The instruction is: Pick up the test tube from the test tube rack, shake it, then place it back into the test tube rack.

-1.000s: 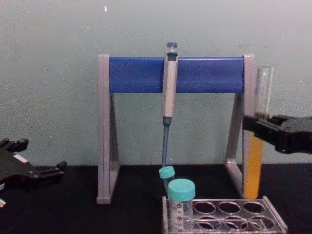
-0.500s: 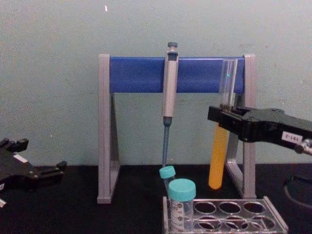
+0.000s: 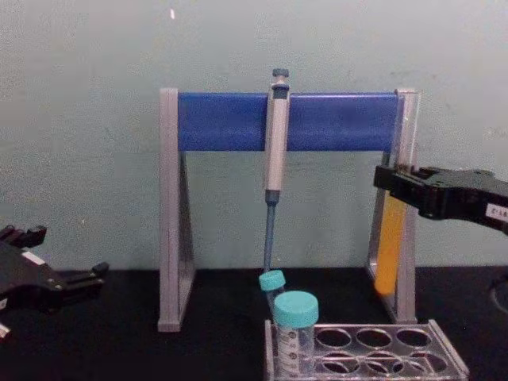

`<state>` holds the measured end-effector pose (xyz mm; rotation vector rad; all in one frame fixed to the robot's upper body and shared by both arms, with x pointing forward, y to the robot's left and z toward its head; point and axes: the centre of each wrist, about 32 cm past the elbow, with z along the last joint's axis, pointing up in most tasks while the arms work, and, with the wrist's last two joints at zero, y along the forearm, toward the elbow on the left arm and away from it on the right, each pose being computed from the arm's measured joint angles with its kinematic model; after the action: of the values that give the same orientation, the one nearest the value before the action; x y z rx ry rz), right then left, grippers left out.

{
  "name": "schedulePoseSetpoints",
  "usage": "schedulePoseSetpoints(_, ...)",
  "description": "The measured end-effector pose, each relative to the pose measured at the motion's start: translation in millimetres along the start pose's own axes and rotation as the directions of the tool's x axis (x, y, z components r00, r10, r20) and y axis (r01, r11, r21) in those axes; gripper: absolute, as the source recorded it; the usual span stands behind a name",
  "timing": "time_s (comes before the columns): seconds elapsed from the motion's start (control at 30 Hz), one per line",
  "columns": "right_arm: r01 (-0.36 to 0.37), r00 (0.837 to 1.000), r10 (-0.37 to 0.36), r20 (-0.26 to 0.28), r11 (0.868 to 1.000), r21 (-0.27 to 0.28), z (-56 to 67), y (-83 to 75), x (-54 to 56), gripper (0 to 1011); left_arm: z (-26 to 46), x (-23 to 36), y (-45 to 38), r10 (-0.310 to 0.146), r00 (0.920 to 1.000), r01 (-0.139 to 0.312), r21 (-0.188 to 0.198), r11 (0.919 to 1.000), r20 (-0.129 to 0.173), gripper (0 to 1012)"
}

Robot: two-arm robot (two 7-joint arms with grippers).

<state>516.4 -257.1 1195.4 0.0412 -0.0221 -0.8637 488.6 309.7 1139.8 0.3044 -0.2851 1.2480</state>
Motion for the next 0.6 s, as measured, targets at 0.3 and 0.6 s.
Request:
schedulePoseSetpoints(0.3, 0.006, 1.000, -0.006, 0.002, 1.000, -0.001, 0.4, -1.9, 1.0, 230, 0.0, 0.0, 0.0, 0.000, 1.0000, 0.000, 0.000, 1.0000, 0.000, 1001)
schedulePoseSetpoints(0.6, 0.000, 1.000, 0.000, 0.005, 1.000, -0.002, 0.7, -1.2, 0.8, 230, 0.0, 0.0, 0.0, 0.000, 1.0000, 0.000, 0.000, 1.0000, 0.000, 1001)
